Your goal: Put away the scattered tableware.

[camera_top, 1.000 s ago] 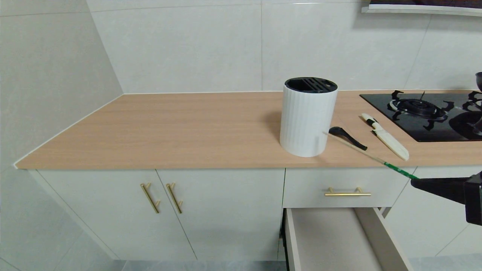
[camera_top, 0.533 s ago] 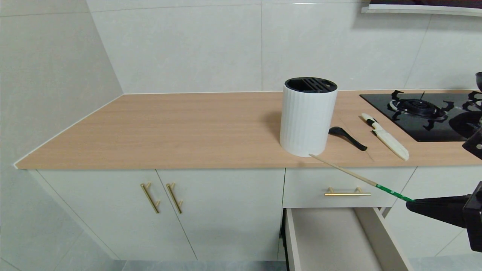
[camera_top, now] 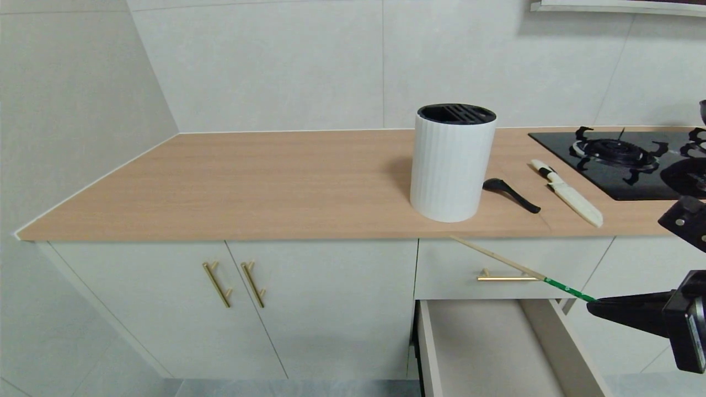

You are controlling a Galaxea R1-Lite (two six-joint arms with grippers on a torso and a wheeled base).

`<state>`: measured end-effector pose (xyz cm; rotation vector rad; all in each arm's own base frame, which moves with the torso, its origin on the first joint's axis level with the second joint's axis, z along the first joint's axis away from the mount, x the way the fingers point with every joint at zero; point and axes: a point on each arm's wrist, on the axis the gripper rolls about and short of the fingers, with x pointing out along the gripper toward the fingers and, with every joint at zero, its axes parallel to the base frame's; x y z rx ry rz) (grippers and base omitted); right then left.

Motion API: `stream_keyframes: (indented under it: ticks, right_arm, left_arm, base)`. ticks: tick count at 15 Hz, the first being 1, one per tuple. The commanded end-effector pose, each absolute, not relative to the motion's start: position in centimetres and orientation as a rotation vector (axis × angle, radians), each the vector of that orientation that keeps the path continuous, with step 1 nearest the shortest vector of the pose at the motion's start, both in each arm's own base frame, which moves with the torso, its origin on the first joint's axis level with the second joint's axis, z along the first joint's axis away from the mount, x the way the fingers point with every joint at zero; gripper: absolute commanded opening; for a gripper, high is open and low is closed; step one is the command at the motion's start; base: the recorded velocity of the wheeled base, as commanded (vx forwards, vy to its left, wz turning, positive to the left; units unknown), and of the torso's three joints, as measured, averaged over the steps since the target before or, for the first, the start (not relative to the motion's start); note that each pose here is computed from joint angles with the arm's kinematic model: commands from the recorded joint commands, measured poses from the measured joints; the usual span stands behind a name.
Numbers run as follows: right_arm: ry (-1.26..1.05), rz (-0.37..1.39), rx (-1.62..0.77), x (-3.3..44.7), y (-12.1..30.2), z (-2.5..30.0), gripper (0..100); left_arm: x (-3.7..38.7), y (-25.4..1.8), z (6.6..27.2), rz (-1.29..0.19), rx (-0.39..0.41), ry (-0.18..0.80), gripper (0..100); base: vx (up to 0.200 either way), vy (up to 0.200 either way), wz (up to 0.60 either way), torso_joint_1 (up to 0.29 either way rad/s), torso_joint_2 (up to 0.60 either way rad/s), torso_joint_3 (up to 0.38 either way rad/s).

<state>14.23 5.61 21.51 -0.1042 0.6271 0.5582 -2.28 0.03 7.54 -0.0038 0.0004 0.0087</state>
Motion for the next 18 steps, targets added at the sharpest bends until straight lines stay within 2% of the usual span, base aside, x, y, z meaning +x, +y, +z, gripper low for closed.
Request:
stream_keyframes:
  ticks: [1,12,18]
  right_arm:
    - [0.641,0.557,-0.106,14.5,5.7,21.3,0]
    - [0.679,0.558,-0.133,15.1,5.9,20.4,0]
    - [0.724,0.536,-0.141,16.0,6.1,19.7,0]
  left_arm:
    - [-2.3,0.0,7.5,0.009,-0.005,0.0,100]
    - [-2.3,0.0,7.5,0.009,-0.005,0.0,100]
    - [-2.3,0.0,7.5,0.009,-0.003,0.0,100]
  base:
    - [0.0,0.0,0.0,-0.173,0.44,0.266]
    - [0.0,0.0,0.0,-0.179,0.47,0.286]
    - [0.0,0.0,0.0,-0.109,0.39,0.273]
